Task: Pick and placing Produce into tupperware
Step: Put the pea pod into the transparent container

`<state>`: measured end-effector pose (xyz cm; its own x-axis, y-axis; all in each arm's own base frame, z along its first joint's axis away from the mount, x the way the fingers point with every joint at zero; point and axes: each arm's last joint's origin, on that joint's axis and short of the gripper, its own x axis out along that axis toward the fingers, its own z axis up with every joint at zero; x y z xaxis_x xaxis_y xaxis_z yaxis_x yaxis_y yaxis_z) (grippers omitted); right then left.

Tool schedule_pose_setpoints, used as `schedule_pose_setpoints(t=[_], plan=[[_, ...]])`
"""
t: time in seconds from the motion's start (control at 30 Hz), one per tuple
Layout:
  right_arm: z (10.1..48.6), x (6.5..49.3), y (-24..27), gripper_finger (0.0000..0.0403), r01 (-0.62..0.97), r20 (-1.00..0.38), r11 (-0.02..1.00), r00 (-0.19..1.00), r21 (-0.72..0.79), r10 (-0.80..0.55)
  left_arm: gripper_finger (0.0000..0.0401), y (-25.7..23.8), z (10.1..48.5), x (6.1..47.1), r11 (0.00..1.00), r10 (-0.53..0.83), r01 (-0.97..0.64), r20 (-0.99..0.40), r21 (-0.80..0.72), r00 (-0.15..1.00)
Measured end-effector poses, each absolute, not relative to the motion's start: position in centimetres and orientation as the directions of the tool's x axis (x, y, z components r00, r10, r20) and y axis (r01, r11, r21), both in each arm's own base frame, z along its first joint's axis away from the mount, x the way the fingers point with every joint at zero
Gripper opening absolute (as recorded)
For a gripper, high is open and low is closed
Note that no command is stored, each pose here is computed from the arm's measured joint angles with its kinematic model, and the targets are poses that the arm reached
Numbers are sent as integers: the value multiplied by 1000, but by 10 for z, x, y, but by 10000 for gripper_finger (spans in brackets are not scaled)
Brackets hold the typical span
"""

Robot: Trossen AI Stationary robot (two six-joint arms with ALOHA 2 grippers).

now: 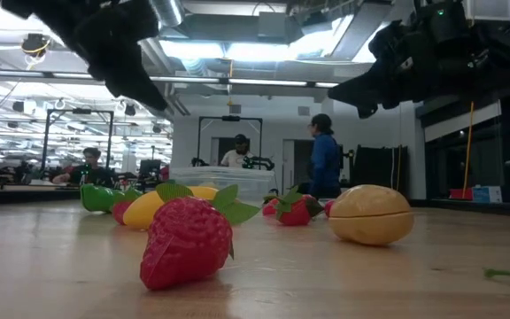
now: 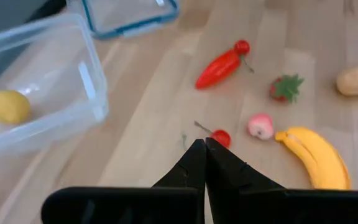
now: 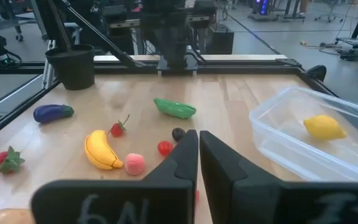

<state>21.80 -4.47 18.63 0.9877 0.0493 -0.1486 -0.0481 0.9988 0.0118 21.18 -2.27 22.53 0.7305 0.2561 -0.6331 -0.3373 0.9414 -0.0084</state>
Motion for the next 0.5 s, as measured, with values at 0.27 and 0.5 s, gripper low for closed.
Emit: schedule_pose_setpoints(t=[0.27, 0.5], plan=[[186, 218, -44, 21, -82, -147, 996, 986, 20, 84, 1, -44, 230, 229, 853, 308, -522, -787, -20, 535], [186, 218, -42, 21, -126, -146, 990, 980, 68, 135, 20, -51, 219, 239, 854, 234, -518, -851, -52, 470]])
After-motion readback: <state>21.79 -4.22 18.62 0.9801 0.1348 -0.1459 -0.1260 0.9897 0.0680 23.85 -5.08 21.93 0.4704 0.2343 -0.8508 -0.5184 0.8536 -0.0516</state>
